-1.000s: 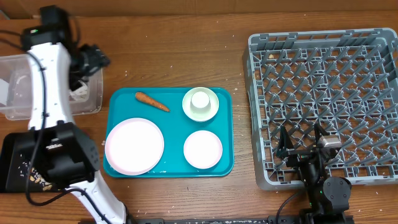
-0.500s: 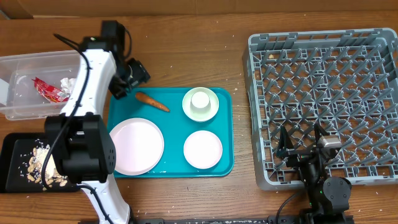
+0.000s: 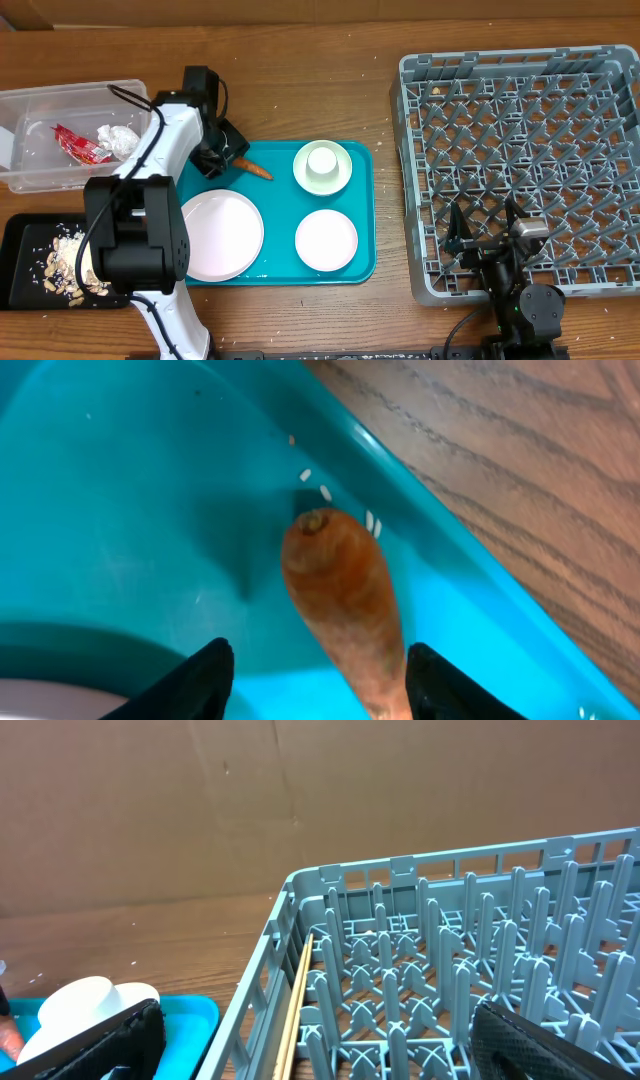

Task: Sort waste into correct bins and load items into the dishwasher
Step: 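Move the left gripper to the carrot and grip its end, then carry the carrot left and place it on the black tray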

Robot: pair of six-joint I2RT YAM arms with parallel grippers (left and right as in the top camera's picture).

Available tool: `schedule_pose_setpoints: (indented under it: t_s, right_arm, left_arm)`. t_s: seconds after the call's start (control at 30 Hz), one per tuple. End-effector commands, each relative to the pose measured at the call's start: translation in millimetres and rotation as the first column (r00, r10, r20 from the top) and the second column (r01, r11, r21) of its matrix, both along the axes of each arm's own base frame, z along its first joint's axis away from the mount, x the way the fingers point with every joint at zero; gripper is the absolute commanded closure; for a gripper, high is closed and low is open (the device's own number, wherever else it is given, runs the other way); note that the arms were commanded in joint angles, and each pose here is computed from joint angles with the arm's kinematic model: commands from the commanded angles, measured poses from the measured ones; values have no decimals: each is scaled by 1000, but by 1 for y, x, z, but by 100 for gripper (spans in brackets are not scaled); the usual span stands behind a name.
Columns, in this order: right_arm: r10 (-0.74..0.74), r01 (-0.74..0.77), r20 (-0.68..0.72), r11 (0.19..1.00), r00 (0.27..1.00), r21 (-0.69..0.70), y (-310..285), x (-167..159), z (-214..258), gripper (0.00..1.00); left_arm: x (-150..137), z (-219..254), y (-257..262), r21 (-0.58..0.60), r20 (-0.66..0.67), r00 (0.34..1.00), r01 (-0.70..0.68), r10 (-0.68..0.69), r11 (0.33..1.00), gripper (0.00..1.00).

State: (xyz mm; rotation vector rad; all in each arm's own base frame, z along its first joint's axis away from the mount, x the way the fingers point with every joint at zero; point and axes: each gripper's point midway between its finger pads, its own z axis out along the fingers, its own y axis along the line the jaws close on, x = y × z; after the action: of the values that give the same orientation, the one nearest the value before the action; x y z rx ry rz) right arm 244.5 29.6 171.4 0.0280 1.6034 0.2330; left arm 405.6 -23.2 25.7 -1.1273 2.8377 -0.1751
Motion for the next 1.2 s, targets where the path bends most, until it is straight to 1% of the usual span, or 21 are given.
schedule_pose_setpoints:
  t_s: [0.0,0.13,0.27,0.37,0.4,0.6,0.63,0.67,0.7,0.83,0.9,0.97,1.1,1.17]
  right_arm:
    - [-1,1,5,1000,1000,-3,0,0,-2,0]
    - [-1,1,5,1000,1000,-3,0,0,-2,0]
    - [-1,1,5,1000,1000,-3,0,0,-2,0]
    - [-1,1,5,1000,1000,-3,0,0,-2,0]
    - [-1,1,5,1000,1000,-3,0,0,-2,0]
    - [-1,1,5,1000,1000,-3,0,0,-2,0]
    - [-1,1,5,1000,1000,-3,0,0,-2,0]
    - [-1,1,5,1000,1000,-3,0,0,-2,0]
    - [-1,1,5,1000,1000,-3,0,0,-2,0]
    - [-1,1,5,1000,1000,-3,0,0,-2,0]
    - [-1,1,5,1000,1000,-3,0,0,-2,0]
    - [-1,1,5,1000,1000,-3,0,0,-2,0]
    - [-1,1,5,1000,1000,-3,0,0,-2,0]
    - [-1,1,5,1000,1000,-3,0,0,-2,0]
  left_arm:
    - [-1,-6,-5,-19,3,998,-61,61,998,44]
    - [-2,-9,-8,-31,0,996,-89,89,996,49]
    - [0,-16,-12,-34,14,996,-86,86,996,48]
    - [1,-20,-13,-36,25,996,-84,85,996,50]
    - [0,-22,-14,-35,25,996,-80,81,996,54]
    - [-1,-23,-14,-36,22,996,-80,81,996,67]
    - [0,-22,-14,-35,25,997,-76,77,996,78]
    - [0,-22,-13,-35,27,997,-71,72,997,85]
    - [1,-21,-13,-35,29,997,-69,70,997,89]
    - [2,-13,-14,-34,23,997,-69,70,997,90]
    - [5,-6,-14,-34,21,998,-67,67,997,96]
    - [9,4,-14,-31,26,998,-50,51,998,96]
    - [20,37,-14,-26,40,999,-17,18,1000,96]
    - [25,62,-15,-25,53,999,-6,7,1000,96]
